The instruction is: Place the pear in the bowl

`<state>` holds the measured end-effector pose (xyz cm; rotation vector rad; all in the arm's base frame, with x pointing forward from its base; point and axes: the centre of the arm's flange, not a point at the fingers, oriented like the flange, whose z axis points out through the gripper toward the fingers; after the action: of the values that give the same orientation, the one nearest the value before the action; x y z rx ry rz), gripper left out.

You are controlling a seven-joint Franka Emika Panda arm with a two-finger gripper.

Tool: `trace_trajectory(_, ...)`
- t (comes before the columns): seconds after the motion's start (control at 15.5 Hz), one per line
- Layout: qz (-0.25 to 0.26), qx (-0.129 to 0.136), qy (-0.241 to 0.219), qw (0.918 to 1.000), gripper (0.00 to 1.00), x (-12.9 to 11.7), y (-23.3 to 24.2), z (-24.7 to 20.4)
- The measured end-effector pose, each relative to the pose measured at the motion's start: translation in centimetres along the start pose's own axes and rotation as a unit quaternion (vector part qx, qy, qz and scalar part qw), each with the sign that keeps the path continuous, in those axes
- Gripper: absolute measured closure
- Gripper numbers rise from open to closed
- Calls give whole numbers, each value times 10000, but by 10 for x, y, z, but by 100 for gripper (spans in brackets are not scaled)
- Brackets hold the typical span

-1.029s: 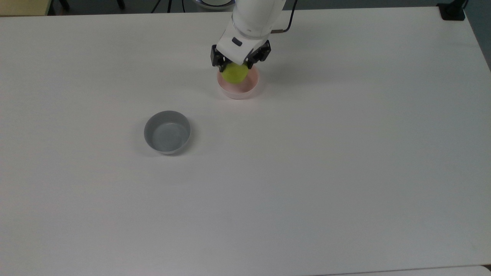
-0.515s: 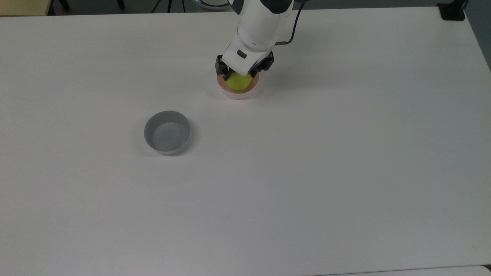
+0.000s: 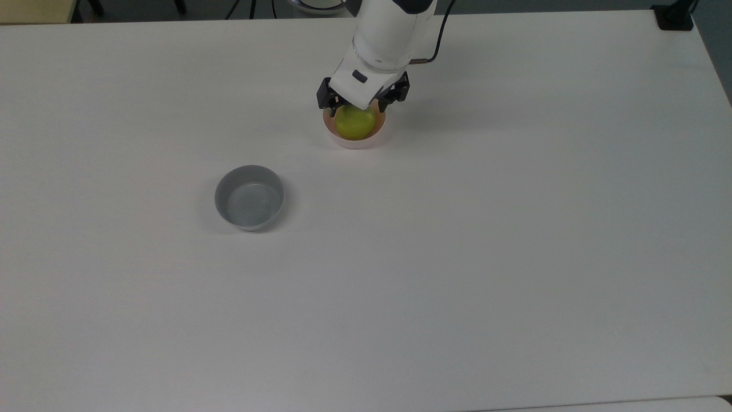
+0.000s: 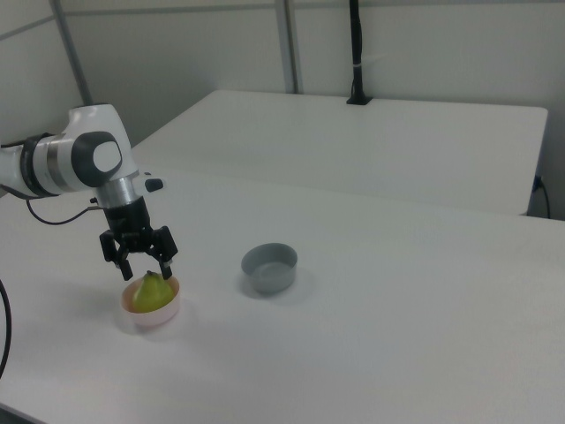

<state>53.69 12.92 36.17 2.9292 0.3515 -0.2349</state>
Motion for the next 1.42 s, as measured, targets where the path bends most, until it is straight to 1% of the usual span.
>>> trace_trajectory(0.26, 115, -9, 94, 9999, 0, -7, 12, -35)
trace_trajectory(0.39, 255, -7, 179, 9995, 0, -11, 27, -65)
trace_trajectory(0.51, 500, 11, 287, 9983, 0, -13, 54, -101)
trace_trajectory(0.58, 664, 63, 379, 9971, 0, -14, 71, -120)
trace_trajectory(0.77, 1024, 312, 548, 9927, 0, -18, 106, -157)
trace_trajectory(0.9, 1164, 480, 614, 9901, 0, -24, 128, -179)
trace_trajectory(1.03, 1205, 567, 675, 9888, 0, -31, 145, -197)
trace_trajectory(1.16, 1206, 583, 717, 9884, 0, -40, 161, -210)
trace_trajectory(1.42, 1263, 603, 804, 9869, 0, -57, 181, -223)
